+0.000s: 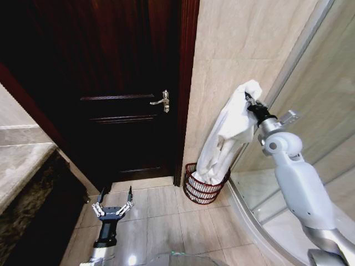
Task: Discard the used towel into the hamper.
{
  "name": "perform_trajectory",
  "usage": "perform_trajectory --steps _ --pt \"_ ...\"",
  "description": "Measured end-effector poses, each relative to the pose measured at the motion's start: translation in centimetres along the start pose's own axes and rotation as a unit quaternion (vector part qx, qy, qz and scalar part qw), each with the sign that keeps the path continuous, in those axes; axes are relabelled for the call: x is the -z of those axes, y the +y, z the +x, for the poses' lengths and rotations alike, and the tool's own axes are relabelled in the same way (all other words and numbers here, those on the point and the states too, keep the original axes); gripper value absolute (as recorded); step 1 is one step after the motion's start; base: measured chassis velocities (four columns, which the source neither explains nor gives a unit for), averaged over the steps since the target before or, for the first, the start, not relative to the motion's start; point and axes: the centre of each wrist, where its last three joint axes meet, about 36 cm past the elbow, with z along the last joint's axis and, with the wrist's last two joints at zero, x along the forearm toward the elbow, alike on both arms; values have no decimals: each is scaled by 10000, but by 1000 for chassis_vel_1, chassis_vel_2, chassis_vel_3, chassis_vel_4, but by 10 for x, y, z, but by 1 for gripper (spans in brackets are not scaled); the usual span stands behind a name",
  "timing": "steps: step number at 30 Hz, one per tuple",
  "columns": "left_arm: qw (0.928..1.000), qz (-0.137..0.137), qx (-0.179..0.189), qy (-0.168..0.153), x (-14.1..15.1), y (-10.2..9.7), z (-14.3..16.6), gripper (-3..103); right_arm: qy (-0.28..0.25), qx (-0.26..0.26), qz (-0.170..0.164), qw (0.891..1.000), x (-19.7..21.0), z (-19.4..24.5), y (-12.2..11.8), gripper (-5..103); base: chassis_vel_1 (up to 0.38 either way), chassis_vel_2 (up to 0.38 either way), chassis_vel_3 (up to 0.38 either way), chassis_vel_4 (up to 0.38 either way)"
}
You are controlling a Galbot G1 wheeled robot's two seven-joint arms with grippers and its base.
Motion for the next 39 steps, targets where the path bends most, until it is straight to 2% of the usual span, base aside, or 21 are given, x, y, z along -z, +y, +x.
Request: perform_trajectory --steps 6,12,19,28,39 --pt "10000 -8 22 28 -4 1 3 100 -82 68 -68 9999 -22 -8 13 9 0 0 0 0" --pt "10000 19 60 1 -5 2 5 100 -192 9 -154 9997 -26 -21 26 9 0 0 0 0" --pt "9999 36 93 34 -7 3 11 100 109 -154 30 9998 -57 -8 16 9 0 0 0 0" --pt "10000 50 77 14 -7 2 8 100 555 -319 7 9979 -99 10 1 9 0 0 0 0" --pt "9999 51 108 28 -12 3 8 100 828 -435 -68 9956 -139 16 -11 9 0 0 0 0"
